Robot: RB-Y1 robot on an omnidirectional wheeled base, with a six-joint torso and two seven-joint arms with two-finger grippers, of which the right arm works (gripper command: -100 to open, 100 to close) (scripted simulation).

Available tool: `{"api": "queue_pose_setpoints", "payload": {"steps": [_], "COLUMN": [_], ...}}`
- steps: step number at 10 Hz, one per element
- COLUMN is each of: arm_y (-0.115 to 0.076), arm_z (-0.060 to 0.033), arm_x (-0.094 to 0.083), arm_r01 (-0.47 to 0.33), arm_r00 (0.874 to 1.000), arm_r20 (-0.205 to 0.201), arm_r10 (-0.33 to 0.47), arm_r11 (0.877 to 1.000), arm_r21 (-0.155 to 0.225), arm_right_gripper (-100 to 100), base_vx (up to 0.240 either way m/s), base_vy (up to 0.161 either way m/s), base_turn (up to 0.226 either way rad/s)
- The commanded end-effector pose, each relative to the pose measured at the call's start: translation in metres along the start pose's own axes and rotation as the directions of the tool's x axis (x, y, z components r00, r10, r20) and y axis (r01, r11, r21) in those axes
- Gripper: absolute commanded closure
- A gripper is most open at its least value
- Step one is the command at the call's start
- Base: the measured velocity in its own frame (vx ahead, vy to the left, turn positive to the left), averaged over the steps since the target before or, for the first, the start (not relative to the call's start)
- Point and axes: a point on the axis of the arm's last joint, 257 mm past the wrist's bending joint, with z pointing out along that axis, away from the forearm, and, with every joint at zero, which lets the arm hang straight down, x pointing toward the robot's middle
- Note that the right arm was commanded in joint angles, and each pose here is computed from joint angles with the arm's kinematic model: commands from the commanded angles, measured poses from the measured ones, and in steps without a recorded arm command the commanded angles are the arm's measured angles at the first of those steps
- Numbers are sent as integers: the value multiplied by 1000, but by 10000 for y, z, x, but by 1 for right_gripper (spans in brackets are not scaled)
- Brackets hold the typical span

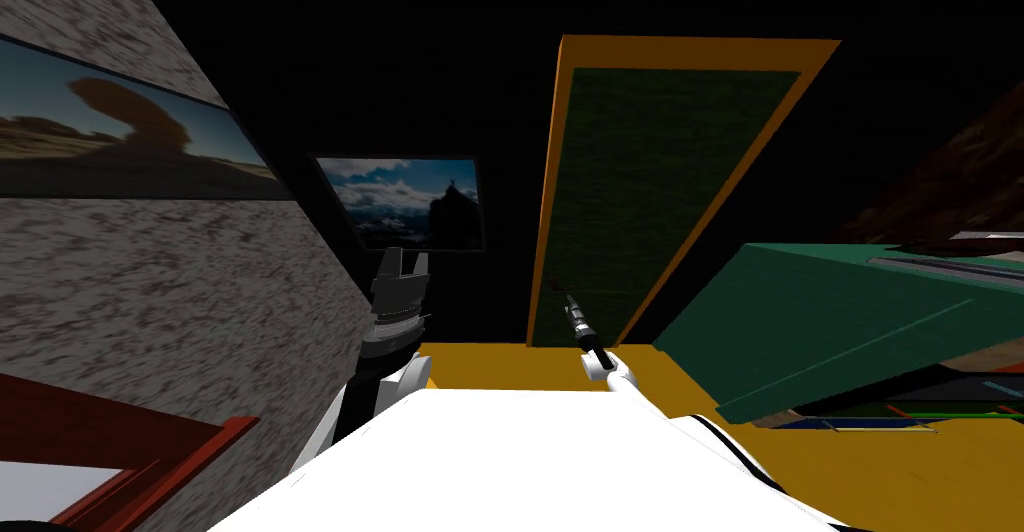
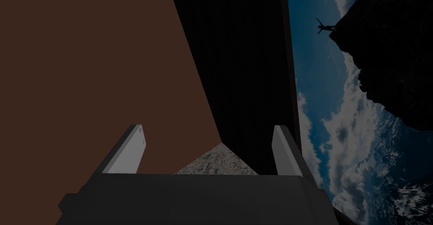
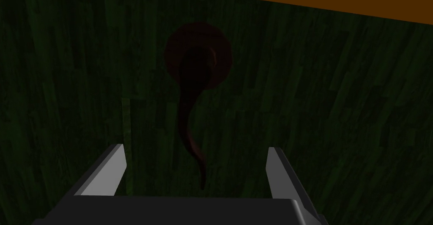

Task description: Pull the door open

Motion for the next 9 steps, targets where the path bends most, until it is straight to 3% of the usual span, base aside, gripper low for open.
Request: {"api": "queue_pose_setpoints", "payload": {"steps": [1,2,4,5,6,7,8,9], "arm_y": [-35,-47,-47,-76,-75,-82,-93,-93], "arm_z": [-107,-148,-148,-273,-272,-313,-418,-418], "arm_x": [-269,-359,-359,-624,-623,-705,-913,-913], "arm_r01": [-3,-3,-3,-2,-2,-2,-1,-1], "arm_r00": [1000,999,999,998,998,997,995,995], "arm_r20": [29,39,39,68,68,77,100,100], "arm_r10": [3,3,3,2,2,2,0,0], "arm_r11": [1000,1000,1000,1000,1000,1000,1000,1000], "arm_r21": [1,2,2,5,5,6,7,7], "arm_right_gripper": [-100,-100,-100,-100,-100,-100,-100,-100], "base_vx": [204,172,48,79,109,98,189,164], "base_vy": [61,61,23,27,25,24,35,40], "base_turn": [212,123,-8,201,106,66,171,98]}}
